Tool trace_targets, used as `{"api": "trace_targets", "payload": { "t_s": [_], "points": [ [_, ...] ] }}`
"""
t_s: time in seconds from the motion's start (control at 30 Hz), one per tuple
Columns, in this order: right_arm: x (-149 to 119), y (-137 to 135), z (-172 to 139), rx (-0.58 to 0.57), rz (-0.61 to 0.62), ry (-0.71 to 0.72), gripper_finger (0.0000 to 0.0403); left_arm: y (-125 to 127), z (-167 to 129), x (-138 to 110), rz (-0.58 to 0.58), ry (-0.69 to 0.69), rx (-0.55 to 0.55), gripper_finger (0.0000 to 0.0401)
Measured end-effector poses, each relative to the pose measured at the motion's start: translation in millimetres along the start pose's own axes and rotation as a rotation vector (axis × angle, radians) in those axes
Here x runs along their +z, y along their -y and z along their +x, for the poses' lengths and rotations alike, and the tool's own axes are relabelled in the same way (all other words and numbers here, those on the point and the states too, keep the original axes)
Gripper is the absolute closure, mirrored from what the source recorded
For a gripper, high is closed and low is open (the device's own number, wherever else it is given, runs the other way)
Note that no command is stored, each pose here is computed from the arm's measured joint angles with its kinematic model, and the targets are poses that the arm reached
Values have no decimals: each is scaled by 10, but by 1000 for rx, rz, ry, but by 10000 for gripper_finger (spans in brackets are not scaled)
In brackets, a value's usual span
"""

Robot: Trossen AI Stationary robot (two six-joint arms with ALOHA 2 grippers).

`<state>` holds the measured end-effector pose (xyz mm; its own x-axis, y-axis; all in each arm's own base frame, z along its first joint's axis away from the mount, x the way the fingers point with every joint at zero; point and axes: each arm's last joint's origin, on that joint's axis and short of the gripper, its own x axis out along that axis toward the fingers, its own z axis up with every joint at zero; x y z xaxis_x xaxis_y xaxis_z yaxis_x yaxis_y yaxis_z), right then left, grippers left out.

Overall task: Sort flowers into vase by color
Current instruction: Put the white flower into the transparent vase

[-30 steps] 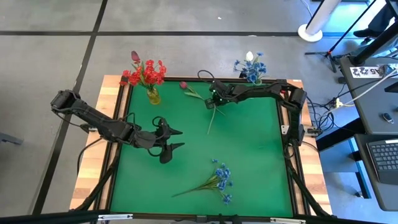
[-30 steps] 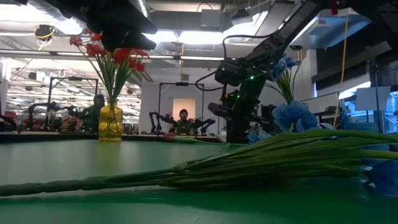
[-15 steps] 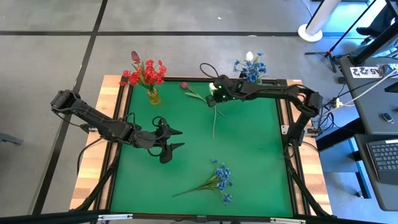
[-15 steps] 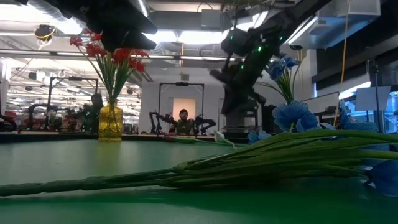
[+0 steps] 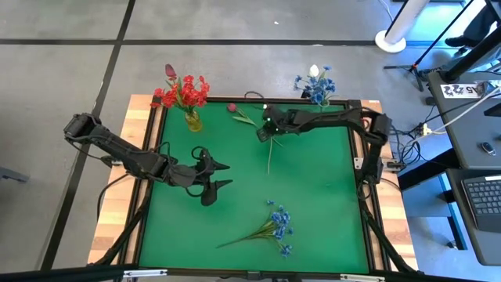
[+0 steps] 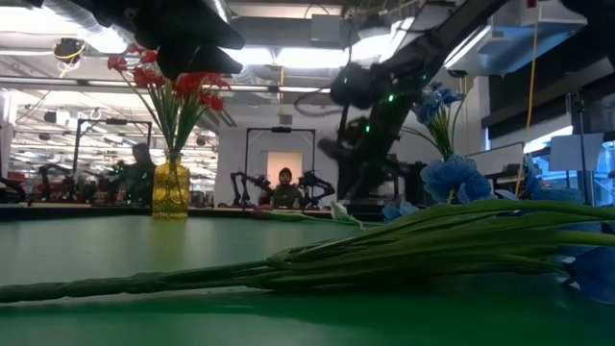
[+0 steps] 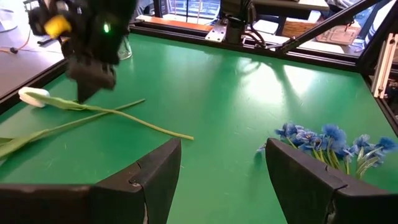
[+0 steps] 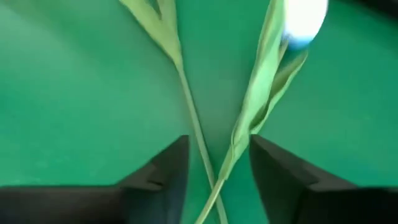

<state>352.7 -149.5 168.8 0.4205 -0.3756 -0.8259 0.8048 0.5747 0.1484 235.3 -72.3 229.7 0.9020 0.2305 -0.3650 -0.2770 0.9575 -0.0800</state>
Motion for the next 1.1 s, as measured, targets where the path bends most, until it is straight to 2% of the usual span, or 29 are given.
{"api": "trace_targets", "payload": {
  "t_s": [0.1,0.2,0.37,0.5,0.9,1.1],
  "points": [
    [-62,6,166,-16,12,-25,185,0,0,1,3,1,0,172],
    [-86,31,272,-27,41,-34,149,0,0,1,3,1,0,172],
    [-93,75,355,-45,85,-44,136,0,0,0,3,0,0,172],
    [-93,79,358,-50,102,-43,169,0,0,0,3,0,0,172],
    [-102,82,364,-43,101,-54,335,0,0,0,3,0,0,172],
    [-87,70,329,-14,76,-58,387,0,0,0,3,0,0,172]
  ]
}}
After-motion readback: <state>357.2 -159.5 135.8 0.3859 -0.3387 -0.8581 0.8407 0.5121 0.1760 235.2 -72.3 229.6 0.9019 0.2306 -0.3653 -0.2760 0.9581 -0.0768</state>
